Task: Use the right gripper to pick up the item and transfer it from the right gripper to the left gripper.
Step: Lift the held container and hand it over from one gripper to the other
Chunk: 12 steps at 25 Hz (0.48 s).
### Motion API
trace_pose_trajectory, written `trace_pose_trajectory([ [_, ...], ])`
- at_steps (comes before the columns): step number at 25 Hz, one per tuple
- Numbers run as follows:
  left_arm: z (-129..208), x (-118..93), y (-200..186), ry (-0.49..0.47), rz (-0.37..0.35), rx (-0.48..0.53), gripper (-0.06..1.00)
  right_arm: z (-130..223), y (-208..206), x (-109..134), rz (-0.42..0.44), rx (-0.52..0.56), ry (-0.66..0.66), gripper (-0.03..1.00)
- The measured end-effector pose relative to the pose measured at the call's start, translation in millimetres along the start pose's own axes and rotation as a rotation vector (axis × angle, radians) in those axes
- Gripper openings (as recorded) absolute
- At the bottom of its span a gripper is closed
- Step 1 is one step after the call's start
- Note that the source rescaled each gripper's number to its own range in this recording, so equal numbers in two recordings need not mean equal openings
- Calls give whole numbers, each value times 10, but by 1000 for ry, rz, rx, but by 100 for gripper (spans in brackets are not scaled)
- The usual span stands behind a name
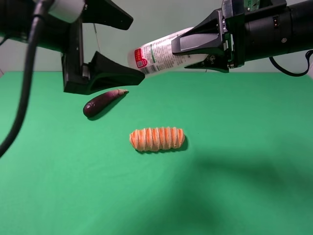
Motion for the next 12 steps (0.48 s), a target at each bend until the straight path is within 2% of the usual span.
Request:
trace_pose_trajectory([
  [12,-23,13,427,12,57,10,94,19,0,4,-2,10,-4,0],
])
Point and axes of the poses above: a point on each arm's last joint axis where the gripper is mounted, y pointing out along that axis toward the gripper, x along the wrist's bending axis when the last joint is at zero, z = x × y, the point moved 10 cm from there along y, pointing out along that axis toward the gripper, and after that the axes turned 8 degrees about y, right-handed, at the moved point
